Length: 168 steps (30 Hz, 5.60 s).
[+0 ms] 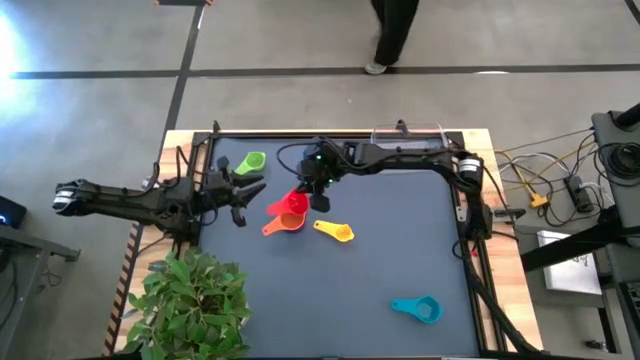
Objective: Nest measuring cups in basket
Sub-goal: Stack the red measuring cup on top of the orange measuring cup, then stack the light blue measuring cup on top of the red measuring cup
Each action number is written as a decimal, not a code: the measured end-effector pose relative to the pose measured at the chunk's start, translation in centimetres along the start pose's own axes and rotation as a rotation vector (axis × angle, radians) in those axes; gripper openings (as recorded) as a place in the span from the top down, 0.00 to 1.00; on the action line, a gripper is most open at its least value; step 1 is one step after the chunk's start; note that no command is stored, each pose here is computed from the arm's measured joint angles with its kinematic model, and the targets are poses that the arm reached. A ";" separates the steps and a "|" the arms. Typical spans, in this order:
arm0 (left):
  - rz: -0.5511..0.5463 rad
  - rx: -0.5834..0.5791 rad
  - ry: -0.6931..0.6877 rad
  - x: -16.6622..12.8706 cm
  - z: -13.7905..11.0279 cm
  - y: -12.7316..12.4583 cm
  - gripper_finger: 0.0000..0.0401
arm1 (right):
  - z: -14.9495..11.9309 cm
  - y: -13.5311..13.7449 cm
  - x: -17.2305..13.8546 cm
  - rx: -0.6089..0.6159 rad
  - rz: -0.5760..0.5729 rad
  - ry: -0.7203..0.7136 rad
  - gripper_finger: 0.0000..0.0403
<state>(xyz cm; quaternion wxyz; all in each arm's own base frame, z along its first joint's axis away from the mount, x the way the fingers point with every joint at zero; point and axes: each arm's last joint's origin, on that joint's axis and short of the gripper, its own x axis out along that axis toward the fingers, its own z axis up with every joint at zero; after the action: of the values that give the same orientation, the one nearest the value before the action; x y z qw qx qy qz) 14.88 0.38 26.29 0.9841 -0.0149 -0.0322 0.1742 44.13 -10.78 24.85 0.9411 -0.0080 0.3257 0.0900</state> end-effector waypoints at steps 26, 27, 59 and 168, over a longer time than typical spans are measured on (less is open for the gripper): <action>0.000 0.004 0.011 0.2 -0.2 -0.1 0.78 | -1.2 -1.1 2.7 -0.024 0.102 0.095 0.87; 0.000 0.005 0.013 0.2 -0.2 -0.1 0.78 | -1.2 -1.1 2.7 -0.022 0.102 0.095 0.86; 0.001 0.010 0.064 0.9 -1.0 -0.4 0.78 | -3.6 8.6 -6.5 0.146 0.063 0.186 0.71; 0.133 0.043 0.078 2.1 -1.7 -0.3 0.78 | -8.6 12.0 -13.5 0.164 -0.140 0.077 0.98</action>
<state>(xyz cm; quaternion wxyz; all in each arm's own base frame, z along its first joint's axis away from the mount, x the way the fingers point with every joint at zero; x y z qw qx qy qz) 17.06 0.74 24.75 0.9709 -0.0024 0.0109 0.2392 26.38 -1.86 26.90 0.9293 0.0427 0.3667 -0.0031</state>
